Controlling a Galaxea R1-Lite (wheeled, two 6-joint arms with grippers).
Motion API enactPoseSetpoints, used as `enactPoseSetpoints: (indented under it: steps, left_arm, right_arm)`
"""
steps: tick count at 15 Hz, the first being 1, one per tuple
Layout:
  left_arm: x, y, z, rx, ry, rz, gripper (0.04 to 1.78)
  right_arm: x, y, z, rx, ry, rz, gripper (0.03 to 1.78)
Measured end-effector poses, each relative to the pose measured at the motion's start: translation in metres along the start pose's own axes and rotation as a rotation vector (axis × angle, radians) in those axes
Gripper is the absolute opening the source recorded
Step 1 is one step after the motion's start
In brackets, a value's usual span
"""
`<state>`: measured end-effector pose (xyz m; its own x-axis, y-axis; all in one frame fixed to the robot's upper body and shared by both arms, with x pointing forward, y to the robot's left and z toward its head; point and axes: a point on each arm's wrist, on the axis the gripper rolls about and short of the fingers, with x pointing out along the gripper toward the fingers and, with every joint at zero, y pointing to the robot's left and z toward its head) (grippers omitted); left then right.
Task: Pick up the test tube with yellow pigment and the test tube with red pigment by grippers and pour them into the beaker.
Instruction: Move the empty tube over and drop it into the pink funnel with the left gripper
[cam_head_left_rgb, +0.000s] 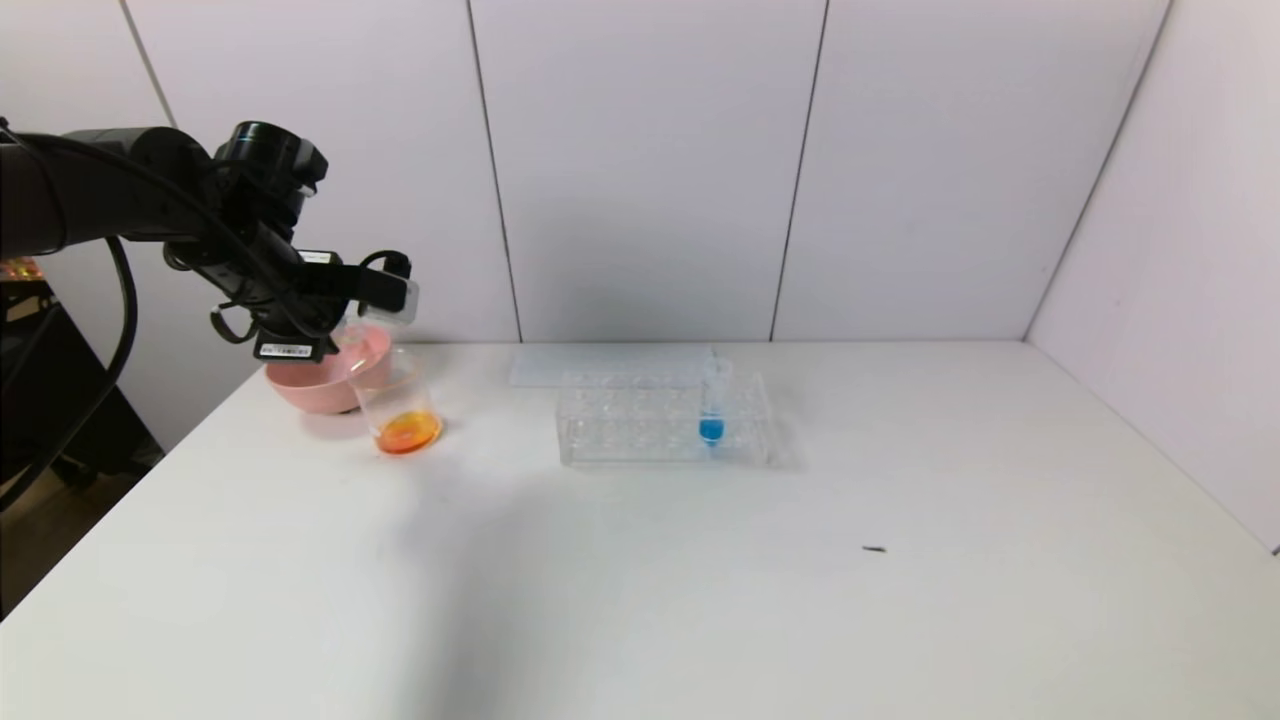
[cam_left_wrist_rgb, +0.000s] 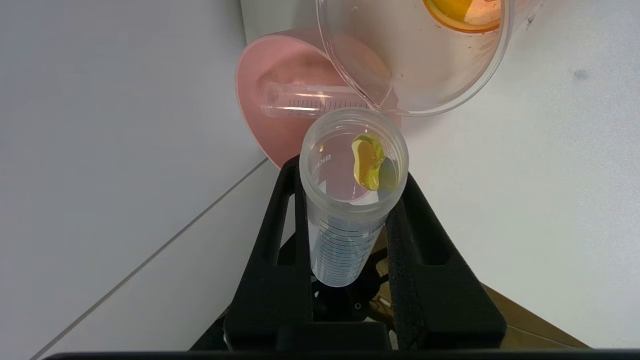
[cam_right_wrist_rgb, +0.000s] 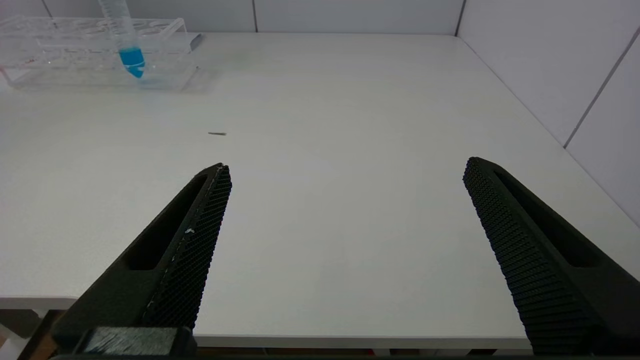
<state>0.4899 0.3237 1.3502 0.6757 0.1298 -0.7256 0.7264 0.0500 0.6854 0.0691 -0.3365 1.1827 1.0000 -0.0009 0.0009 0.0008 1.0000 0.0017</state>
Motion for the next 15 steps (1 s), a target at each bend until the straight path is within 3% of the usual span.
enactPoseSetpoints:
  steps: [15]
  left_arm:
    - [-0.018, 0.000, -0.024, -0.280, -0.168, -0.017, 0.44]
  right_arm:
    - [0.000, 0.000, 0.000, 0.000, 0.000, 0.000, 1.70]
